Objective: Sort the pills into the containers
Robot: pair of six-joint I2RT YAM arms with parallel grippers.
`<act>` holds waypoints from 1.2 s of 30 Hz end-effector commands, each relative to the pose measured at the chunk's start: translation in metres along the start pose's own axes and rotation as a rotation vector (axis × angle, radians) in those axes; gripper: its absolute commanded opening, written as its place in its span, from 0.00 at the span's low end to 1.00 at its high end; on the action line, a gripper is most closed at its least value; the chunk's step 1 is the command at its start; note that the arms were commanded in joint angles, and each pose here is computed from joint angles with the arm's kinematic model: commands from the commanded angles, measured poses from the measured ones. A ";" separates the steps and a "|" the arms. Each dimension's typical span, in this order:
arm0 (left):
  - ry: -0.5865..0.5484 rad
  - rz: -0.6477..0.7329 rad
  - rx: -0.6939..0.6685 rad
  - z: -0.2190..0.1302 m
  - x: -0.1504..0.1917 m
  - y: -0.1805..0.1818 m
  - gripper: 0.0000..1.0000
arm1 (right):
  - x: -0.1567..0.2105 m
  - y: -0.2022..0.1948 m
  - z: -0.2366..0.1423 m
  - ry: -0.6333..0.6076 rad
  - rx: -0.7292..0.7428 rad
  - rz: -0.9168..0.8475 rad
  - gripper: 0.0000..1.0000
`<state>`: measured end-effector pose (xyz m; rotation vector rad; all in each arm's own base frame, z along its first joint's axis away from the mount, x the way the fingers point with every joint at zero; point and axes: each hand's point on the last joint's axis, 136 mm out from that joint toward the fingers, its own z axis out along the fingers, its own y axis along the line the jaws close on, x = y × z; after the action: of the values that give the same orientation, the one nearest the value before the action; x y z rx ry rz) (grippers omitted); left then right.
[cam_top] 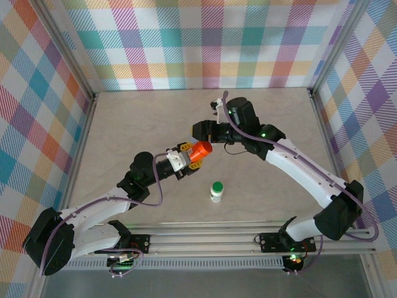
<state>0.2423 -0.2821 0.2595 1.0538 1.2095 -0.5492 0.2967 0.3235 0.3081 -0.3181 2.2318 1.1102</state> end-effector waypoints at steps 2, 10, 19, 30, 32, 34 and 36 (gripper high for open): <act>-0.173 0.083 -0.006 -0.007 -0.053 0.005 0.00 | -0.024 -0.007 -0.008 -0.091 0.072 -0.081 0.59; -0.138 0.071 -0.023 -0.004 -0.041 0.007 0.00 | -0.042 0.036 -0.062 -0.194 -0.071 -0.568 0.66; -0.128 0.073 0.024 -0.001 -0.040 0.000 0.00 | 0.016 0.050 -0.092 -0.037 -0.352 -1.191 0.72; -0.115 0.073 0.053 0.000 -0.037 -0.004 0.00 | 0.051 0.050 -0.090 0.094 -0.562 -1.356 0.71; -0.115 0.074 0.056 0.001 -0.037 -0.005 0.00 | 0.052 0.049 -0.088 0.112 -0.568 -1.350 0.71; -0.115 0.074 0.059 0.001 -0.037 -0.005 0.00 | 0.054 0.048 -0.087 0.132 -0.584 -1.339 0.71; -0.114 0.073 0.060 0.002 -0.036 -0.005 0.00 | 0.057 0.050 -0.088 0.146 -0.609 -1.330 0.71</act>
<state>0.2319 -0.2877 0.2729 1.0926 1.1273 -0.5771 0.2109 0.2889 0.3406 -1.7574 1.2311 0.8065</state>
